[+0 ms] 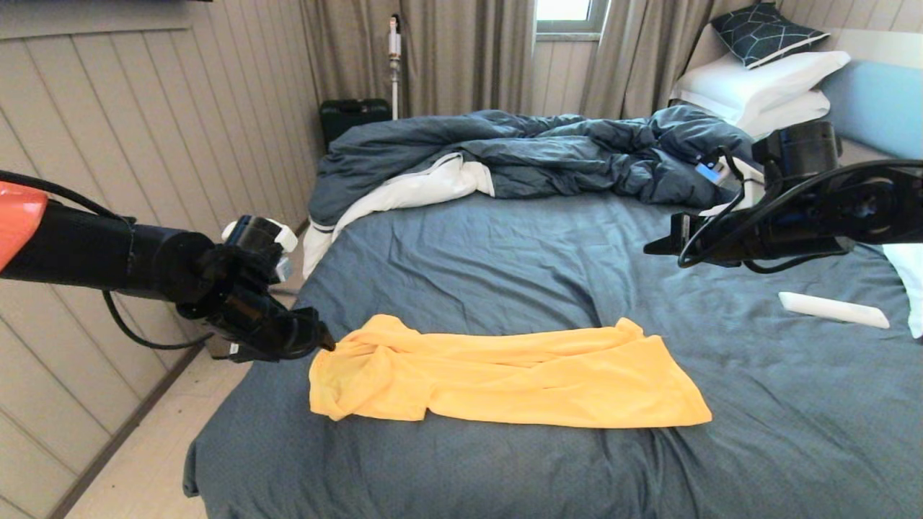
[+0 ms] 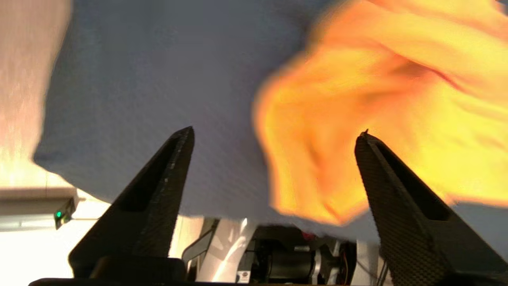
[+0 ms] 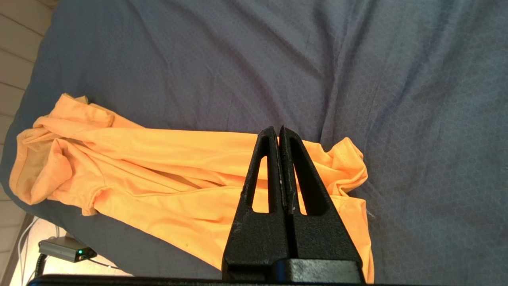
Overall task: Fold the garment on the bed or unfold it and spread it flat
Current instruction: Unford the yellow T-shirt
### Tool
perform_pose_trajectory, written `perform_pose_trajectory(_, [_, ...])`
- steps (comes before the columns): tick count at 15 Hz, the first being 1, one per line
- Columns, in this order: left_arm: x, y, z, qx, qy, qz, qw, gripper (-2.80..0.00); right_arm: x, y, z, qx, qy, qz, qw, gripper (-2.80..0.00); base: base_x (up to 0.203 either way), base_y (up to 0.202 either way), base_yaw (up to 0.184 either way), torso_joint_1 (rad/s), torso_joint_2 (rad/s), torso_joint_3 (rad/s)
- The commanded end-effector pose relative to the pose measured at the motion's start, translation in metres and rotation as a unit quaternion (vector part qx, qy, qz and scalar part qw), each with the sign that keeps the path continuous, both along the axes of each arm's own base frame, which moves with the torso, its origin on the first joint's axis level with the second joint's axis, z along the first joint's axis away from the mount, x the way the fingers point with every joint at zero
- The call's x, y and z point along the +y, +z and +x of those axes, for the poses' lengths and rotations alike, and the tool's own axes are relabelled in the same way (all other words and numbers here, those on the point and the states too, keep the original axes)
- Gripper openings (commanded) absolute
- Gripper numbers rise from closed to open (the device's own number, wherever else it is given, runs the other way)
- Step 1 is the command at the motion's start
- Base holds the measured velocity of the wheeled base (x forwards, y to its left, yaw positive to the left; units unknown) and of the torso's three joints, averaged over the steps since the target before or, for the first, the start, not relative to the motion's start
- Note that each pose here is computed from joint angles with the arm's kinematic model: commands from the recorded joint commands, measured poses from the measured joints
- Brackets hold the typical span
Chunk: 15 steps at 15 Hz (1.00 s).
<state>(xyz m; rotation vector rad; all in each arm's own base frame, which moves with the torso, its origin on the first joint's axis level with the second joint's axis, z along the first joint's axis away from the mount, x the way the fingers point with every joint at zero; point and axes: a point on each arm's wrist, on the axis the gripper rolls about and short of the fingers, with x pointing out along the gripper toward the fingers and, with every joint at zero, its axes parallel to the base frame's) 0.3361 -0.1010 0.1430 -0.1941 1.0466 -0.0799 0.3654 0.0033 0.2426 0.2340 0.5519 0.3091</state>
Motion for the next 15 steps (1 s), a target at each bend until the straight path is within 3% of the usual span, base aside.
perform_pose_trajectory(1, [-0.016,0.015,-0.016,-0.017,-0.029,-0.006,0.9994,-2.8,0.0,0.002,-0.001,-0.002,0.0,0.001,1.0,-2.8,0.0,0.0,0.0,0.0,0.0,0.0])
perform_pose_trajectory(4, [-0.055,0.018,-0.037,-0.022,-0.097,-0.006,0.9951,-2.8,0.0,0.003,-0.002,-0.004,0.002,0.002,1.0,-2.8,0.0,0.0,0.0,0.0,0.0,0.0])
perform_pose_trajectory(7, [-0.082,-0.001,-0.033,-0.031,-0.151,0.005,0.9881,-2.8,0.0,0.003,-0.002,-0.004,0.002,0.002,1.0,-2.8,0.0,0.0,0.0,0.0,0.0,0.0])
perform_pose_trajectory(12, [-0.092,-0.025,-0.018,-0.058,-0.221,0.044,0.9725,-2.8,0.0,0.003,-0.001,-0.004,0.001,0.002,1.0,-2.8,0.0,0.0,0.0,0.0,0.0,0.0])
perform_pose_trajectory(15, [-0.094,-0.029,-0.015,-0.06,-0.229,0.048,0.9704,-2.8,0.0,0.002,0.0,-0.003,0.002,0.002,1.0,-2.8,0.0,0.0,0.0,0.0,0.0,0.0])
